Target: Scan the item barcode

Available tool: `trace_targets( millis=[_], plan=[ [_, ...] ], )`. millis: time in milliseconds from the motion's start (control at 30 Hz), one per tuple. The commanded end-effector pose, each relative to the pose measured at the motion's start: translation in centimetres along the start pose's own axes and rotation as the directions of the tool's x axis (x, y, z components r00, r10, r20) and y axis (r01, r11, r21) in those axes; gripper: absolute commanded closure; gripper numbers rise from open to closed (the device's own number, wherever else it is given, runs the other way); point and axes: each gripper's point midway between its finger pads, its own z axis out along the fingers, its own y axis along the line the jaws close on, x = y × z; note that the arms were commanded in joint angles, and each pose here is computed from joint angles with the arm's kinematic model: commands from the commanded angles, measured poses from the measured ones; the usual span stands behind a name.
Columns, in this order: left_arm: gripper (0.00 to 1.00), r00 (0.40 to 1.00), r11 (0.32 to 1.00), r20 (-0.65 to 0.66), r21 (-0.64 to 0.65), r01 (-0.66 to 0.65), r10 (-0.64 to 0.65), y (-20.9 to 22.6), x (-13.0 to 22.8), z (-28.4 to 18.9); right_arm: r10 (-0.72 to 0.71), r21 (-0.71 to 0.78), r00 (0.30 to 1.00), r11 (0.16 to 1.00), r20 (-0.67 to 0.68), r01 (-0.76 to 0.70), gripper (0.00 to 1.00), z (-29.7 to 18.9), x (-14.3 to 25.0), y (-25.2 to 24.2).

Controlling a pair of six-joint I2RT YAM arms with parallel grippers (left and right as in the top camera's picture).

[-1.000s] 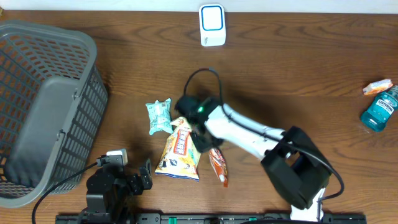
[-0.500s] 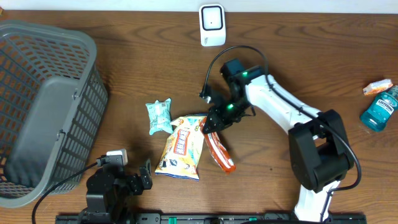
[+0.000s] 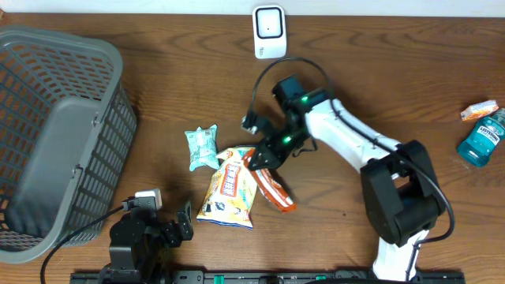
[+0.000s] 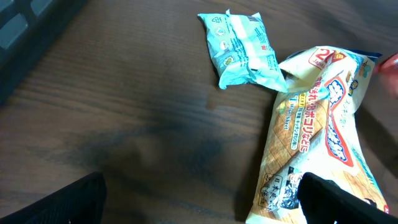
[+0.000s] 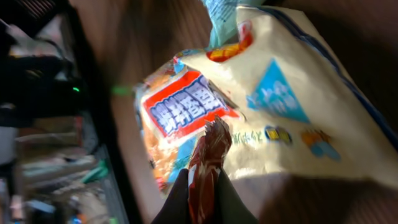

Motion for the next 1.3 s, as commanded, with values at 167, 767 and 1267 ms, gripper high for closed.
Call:
trace_targets(
  millis=[167,767,1267],
  plan=[
    [0.02,0.998,1.0,-0.063,-0.007,0.013,-0.013,0.3,1.7,0.4,-0.122,0.096,0.991,0.987,-0.061,0.128,0.74,3.4,0.5,-0.2],
    [0.02,0.998,1.0,-0.063,-0.007,0.013,-0.013,0.3,1.7,0.4,0.089,0.155,0.993,0.985,-0.083,-0.075,0.01,-5.2,1.9,-2.2],
    [0.02,0.998,1.0,-0.063,-0.007,0.013,-0.013,0.3,1.7,0.4,0.336,0.464,0.91,0.864,-0.242,-0.196,0.01,-4.5,7.4,-1.9]
  ],
)
